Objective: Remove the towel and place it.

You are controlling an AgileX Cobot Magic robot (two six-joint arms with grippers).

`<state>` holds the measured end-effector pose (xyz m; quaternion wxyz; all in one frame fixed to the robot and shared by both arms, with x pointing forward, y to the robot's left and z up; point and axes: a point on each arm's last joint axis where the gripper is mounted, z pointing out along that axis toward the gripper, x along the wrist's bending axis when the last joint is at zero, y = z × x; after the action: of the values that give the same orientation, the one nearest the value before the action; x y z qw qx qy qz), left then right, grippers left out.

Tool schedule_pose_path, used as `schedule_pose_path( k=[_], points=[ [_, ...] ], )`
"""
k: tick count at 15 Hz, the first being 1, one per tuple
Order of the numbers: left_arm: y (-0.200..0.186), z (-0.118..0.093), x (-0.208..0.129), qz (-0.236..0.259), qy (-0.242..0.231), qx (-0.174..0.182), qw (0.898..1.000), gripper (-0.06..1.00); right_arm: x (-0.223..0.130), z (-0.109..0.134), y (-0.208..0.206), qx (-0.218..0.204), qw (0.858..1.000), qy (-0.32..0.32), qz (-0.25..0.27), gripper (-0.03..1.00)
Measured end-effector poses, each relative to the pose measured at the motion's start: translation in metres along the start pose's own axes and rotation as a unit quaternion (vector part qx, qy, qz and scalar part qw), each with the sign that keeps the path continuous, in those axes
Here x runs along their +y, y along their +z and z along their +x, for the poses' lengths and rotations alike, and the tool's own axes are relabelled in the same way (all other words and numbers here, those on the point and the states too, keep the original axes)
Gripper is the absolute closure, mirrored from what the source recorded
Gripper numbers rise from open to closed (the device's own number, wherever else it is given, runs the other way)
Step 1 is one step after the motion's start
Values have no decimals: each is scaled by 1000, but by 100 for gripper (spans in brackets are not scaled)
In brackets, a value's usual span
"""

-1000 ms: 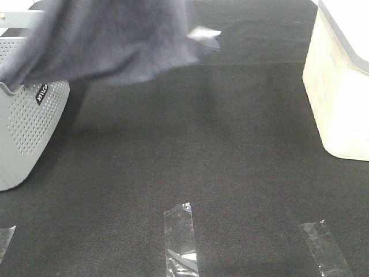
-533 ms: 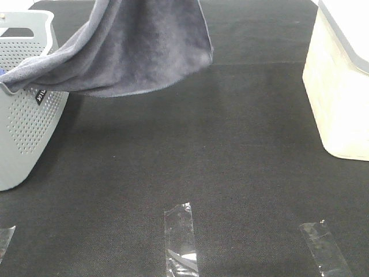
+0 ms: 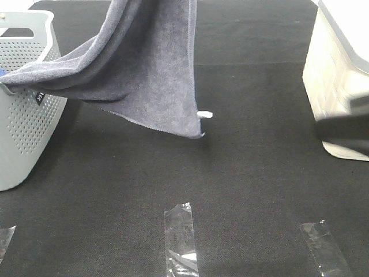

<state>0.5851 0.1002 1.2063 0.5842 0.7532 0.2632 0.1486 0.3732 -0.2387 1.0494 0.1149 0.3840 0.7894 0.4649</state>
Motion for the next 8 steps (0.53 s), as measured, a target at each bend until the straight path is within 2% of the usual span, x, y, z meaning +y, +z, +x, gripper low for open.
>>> schedule_pose_path(
  k=[3, 5, 6, 8],
  points=[
    [0, -1, 0, 3, 0, -3, 1000, 94, 9, -23, 41, 78, 996, -23, -42, 27],
    [0, -1, -1, 3, 0, -3, 1000, 94, 8, -26, 73, 136, 988, -38, -61, 27],
    [0, -1, -1, 3, 0, -3, 1000, 94, 8, -26, 91, 151, 986, -32, -63, 27],
    [0, -1, -1, 3, 0, -3, 1000, 94, 6, -29, 123, 157, 986, -22, -46, 27]
  ],
)
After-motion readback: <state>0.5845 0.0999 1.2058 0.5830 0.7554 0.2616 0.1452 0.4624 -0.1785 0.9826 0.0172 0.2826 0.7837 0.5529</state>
